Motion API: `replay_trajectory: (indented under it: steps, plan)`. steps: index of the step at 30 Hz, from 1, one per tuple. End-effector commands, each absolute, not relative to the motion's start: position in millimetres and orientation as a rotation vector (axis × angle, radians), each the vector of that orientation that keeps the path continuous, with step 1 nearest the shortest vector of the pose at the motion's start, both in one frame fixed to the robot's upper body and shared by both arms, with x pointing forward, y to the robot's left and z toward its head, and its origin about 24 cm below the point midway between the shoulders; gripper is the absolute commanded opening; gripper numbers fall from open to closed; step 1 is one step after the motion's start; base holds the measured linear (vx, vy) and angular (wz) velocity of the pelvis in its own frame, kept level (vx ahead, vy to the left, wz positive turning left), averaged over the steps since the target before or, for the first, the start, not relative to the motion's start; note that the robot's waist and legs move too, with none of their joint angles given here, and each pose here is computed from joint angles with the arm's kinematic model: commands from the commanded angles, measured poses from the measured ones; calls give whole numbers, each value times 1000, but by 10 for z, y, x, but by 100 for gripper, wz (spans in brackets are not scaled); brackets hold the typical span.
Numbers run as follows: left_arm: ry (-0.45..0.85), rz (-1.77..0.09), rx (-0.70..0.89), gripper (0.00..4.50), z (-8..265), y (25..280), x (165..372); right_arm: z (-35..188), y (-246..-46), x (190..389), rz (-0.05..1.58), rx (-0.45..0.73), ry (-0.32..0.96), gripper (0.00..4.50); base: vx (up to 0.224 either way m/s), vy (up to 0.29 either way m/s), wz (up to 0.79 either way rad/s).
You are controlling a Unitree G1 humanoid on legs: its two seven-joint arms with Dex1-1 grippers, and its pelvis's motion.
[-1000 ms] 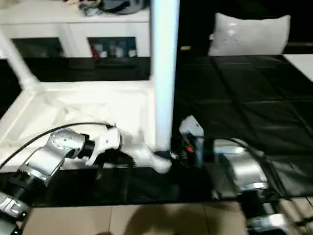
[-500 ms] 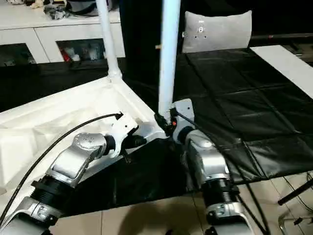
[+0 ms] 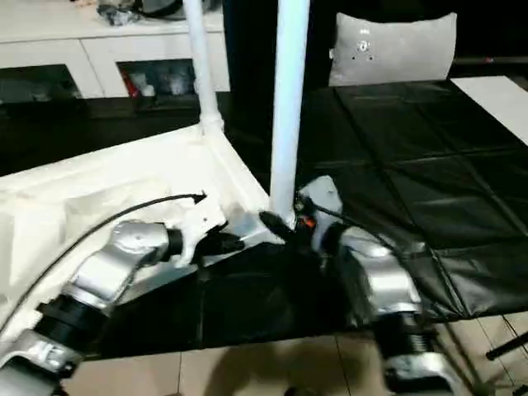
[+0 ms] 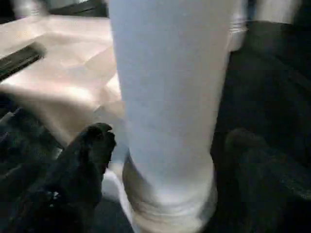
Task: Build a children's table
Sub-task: Rotate leg to tighten
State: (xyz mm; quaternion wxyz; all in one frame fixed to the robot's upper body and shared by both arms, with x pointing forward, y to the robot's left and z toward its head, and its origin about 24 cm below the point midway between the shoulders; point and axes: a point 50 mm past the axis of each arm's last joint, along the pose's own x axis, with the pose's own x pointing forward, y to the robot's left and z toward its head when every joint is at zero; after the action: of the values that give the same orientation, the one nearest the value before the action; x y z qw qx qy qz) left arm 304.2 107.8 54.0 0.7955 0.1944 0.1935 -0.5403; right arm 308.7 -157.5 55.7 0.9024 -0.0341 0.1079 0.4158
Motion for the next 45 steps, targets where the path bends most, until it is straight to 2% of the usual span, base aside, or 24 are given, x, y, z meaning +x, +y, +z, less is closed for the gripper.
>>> replay_trajectory:
  steps: [1,4,8,13,15,16,19,20,26,30,38,39,42,45]
  plan:
    - [407,-1260,478,0,584,1107,3031,631,-1622,3047,967,-91,223,412,0,0,0]
    - [417,-1379,523,0,578,1175,2978,686,-1728,3003,1086,-109,254,412,0,0,0]
    - [438,-1467,579,0,570,1226,2947,725,-1763,2965,1199,-111,279,412,0,0,0]
    - [444,-1574,627,0,585,1252,2922,738,-1740,2918,1332,-114,312,364,0,0,0]
    - [449,-1604,634,0,591,1254,2904,733,-1726,2904,1365,-110,321,364,0,0,0]
    - [453,-1624,637,0,593,1259,2893,730,-1722,2894,1387,-105,328,335,0,0,0]
    - [451,-1679,631,0,598,1255,2850,719,-1702,2858,1445,-84,338,327,0,0,0]
    - [450,-1682,631,0,597,1254,2850,719,-1700,2855,1449,-83,338,303,0,0,0]
    - [441,-1690,640,0,584,1243,2855,707,-1665,2836,1482,-69,338,266,0,0,0]
    - [438,-1698,643,0,578,1238,2854,684,-1604,2798,1523,-41,347,223,0,0,0]
    - [457,-1660,559,0,570,1226,2844,654,-1595,2742,1517,-1,360,199,0,0,0]
    - [453,-1578,466,0,604,1152,2878,648,-1556,2783,1430,-2,381,199,0,0,0]
    - [439,-1505,430,0,625,1093,2917,646,-1517,2843,1341,-5,382,198,0,0,0]
    - [424,-1410,384,0,642,1000,2955,622,-1436,2951,1181,8,357,198,0,0,0]
